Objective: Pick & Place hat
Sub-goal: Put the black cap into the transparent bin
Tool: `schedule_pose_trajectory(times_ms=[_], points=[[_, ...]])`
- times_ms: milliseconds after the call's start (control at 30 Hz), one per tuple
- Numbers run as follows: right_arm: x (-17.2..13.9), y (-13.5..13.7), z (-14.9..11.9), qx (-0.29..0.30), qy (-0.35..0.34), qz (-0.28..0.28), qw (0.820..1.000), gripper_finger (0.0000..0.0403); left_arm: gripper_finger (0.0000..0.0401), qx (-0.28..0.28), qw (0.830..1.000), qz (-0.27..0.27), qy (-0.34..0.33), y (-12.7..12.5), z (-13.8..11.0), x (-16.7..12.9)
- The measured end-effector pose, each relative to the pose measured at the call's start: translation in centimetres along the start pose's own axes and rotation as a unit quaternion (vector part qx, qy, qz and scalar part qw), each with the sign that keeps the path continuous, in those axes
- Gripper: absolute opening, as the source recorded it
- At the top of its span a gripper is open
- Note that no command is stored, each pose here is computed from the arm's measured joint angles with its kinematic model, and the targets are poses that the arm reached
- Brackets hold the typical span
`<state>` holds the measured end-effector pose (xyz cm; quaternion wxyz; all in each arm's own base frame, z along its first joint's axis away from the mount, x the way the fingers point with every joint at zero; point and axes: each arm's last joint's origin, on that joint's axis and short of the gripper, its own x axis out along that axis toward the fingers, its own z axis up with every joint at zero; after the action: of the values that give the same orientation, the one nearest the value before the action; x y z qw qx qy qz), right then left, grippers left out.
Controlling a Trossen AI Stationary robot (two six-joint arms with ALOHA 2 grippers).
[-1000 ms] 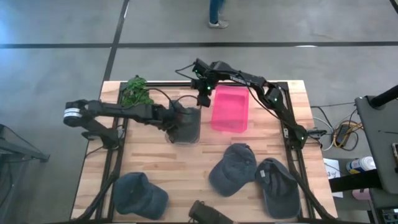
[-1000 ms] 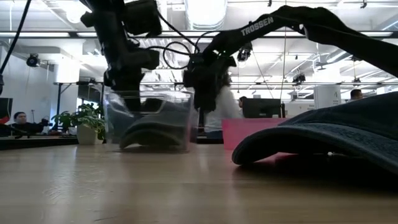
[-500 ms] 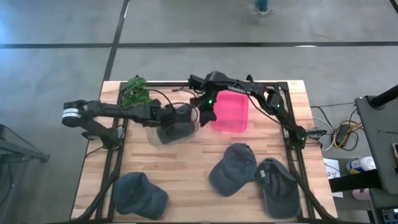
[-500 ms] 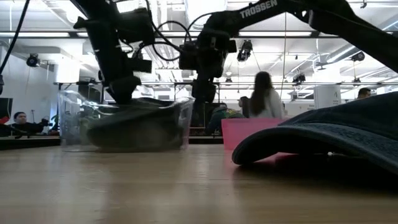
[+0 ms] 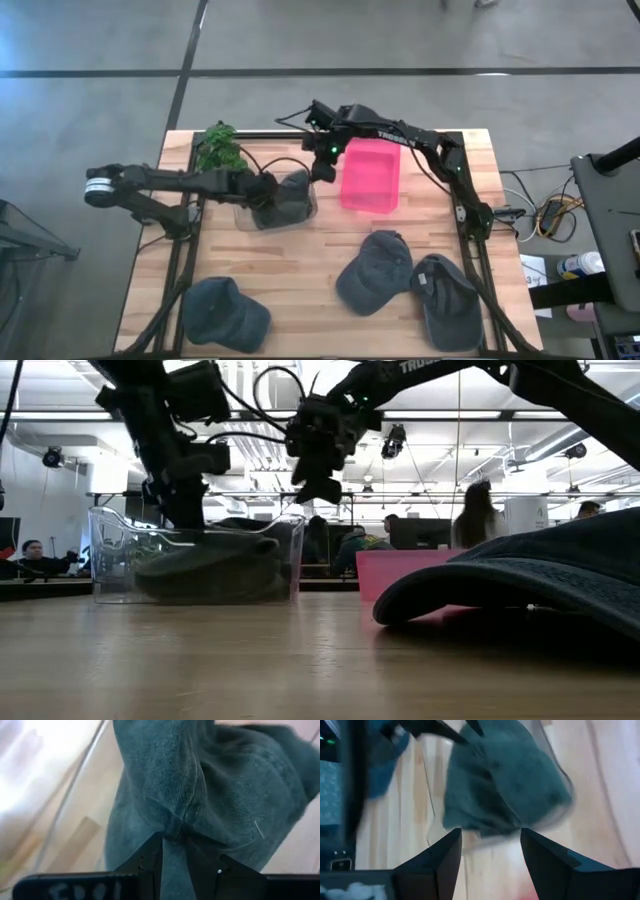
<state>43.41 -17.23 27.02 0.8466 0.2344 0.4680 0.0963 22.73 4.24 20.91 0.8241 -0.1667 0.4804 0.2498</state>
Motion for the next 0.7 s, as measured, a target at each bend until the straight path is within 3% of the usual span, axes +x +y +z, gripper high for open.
schedule_pose_trajectory(times_ms=[300, 467, 700], points=[[1.4, 0.3, 0.0, 0.002, 0.009, -0.078, 0.997, 0.0199, 0.0078, -0.013, 1.0, -0.001, 0.014, 0.5, -2.0, 1.8], [1.4, 0.1, 0.2, 0.017, -0.008, -0.095, 0.995, 0.0199, 0.0078, -0.045, 0.999, -0.014, -0.014, 0.6, -1.4, 0.1], [3.2, 1.5, 0.6, -0.051, -0.024, -0.131, 0.99, 0.0199, 0.0078, -0.061, 0.998, -0.007, -0.006, 1.2, -1.7, -2.6]])
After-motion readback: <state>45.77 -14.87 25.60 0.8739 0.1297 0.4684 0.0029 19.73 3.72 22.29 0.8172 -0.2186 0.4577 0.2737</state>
